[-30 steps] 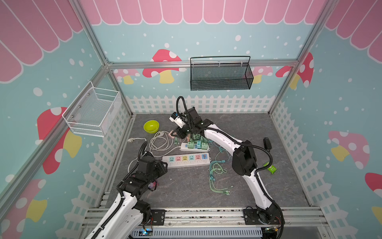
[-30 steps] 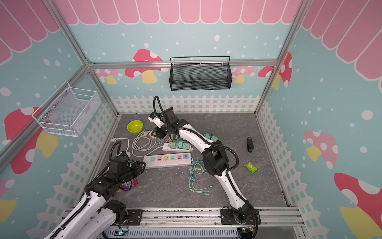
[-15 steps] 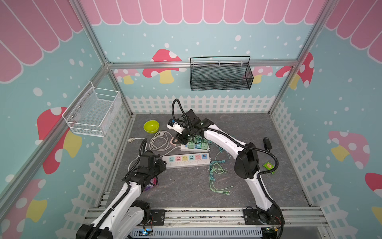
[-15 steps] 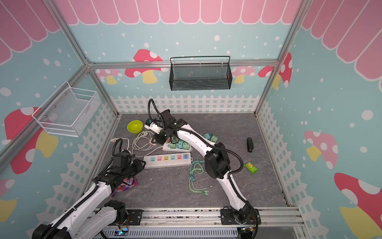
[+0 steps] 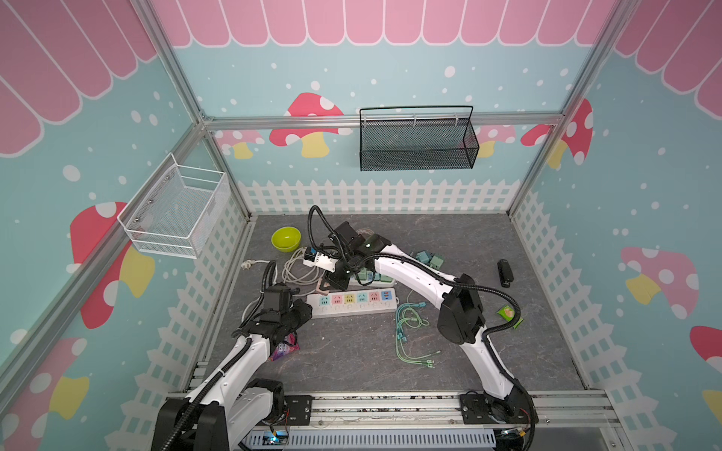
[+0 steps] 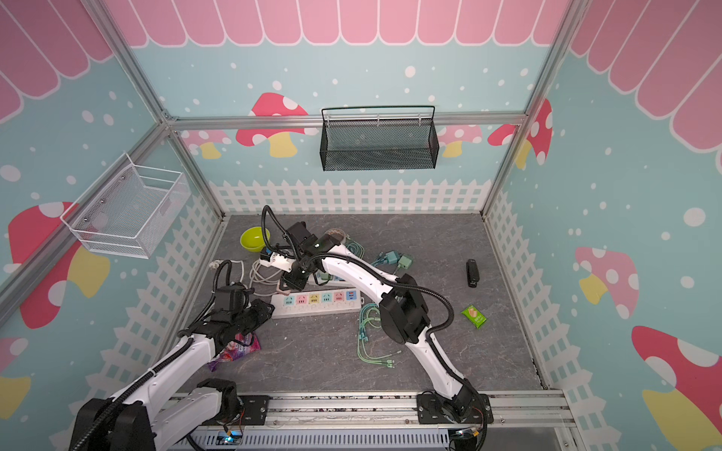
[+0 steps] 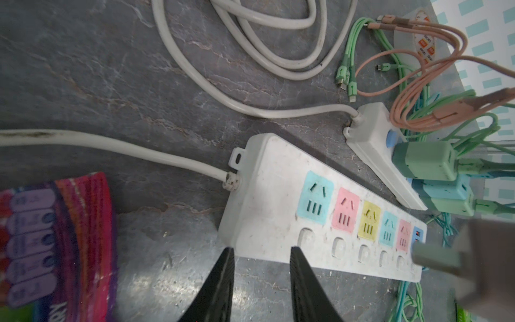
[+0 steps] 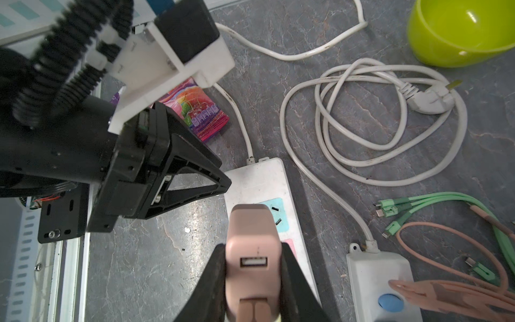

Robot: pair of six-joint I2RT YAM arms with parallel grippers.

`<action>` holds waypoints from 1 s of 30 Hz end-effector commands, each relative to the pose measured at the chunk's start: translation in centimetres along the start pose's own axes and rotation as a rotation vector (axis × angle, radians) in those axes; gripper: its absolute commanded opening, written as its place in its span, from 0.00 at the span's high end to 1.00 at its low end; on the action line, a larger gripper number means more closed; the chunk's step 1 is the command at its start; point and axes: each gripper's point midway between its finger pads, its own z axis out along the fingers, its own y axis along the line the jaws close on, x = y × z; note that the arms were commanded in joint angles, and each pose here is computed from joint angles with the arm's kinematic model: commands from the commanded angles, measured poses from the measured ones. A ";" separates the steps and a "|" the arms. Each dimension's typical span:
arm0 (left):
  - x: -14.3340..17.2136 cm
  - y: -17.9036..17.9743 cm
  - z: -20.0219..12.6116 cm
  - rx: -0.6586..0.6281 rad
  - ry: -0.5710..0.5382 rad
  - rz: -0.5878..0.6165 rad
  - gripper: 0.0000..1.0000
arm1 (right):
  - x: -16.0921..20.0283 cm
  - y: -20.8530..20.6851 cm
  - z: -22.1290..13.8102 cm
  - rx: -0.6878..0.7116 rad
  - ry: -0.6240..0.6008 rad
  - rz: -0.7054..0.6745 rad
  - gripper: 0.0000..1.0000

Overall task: Insert plugs into power strip
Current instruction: Insert the plug into the socket.

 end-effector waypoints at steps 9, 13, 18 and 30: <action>-1.1 0.3 1.6 -0.006 0.000 0.018 0.68 | 2.6 0.2 3.5 0.000 0.113 -0.106 0.97; -1.2 0.4 1.9 -0.012 0.007 0.023 0.68 | 2.8 0.1 4.1 0.014 0.128 -0.131 0.97; -1.0 0.6 2.2 -0.013 0.013 0.024 0.70 | 3.2 0.2 4.7 0.015 0.145 -0.154 0.97; -0.7 1.1 2.4 -0.024 0.022 0.027 0.72 | 3.4 -0.7 5.5 0.077 0.174 -0.226 0.96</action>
